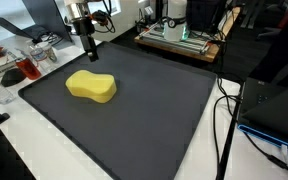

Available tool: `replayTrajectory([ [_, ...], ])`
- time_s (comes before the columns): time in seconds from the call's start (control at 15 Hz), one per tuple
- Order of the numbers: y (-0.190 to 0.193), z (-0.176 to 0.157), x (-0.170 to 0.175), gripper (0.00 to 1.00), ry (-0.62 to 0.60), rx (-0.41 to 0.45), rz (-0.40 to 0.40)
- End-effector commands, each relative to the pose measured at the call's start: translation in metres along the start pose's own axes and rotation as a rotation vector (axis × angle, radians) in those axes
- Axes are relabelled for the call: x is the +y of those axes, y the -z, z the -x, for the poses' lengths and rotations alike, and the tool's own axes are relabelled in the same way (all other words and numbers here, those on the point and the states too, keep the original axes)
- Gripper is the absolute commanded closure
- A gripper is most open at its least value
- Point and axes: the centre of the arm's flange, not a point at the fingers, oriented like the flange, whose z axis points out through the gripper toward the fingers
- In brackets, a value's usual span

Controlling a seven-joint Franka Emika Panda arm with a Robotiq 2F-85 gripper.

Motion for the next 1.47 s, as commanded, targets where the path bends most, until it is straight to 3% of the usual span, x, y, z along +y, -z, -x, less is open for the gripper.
replayTrajectory([
  [0.0, -0.027, -0.004, 0.011, 0.00, -0.042, -0.067, -0.068],
  [0.33, -0.066, -0.017, 0.005, 0.02, -0.101, -0.098, -0.109],
  [0.4, -0.073, -0.021, 0.003, 0.09, -0.110, -0.095, -0.119],
  [0.47, -0.080, -0.025, 0.001, 0.27, -0.119, -0.091, -0.126],
  [0.8, -0.101, -0.037, 0.001, 0.62, -0.141, -0.081, -0.098],
  [1.13, -0.062, -0.015, -0.016, 0.94, -0.041, -0.046, -0.021],
  [1.27, -0.037, 0.001, -0.035, 1.00, 0.072, -0.011, 0.050],
  [1.4, -0.008, 0.021, -0.055, 0.98, 0.177, 0.021, 0.107],
])
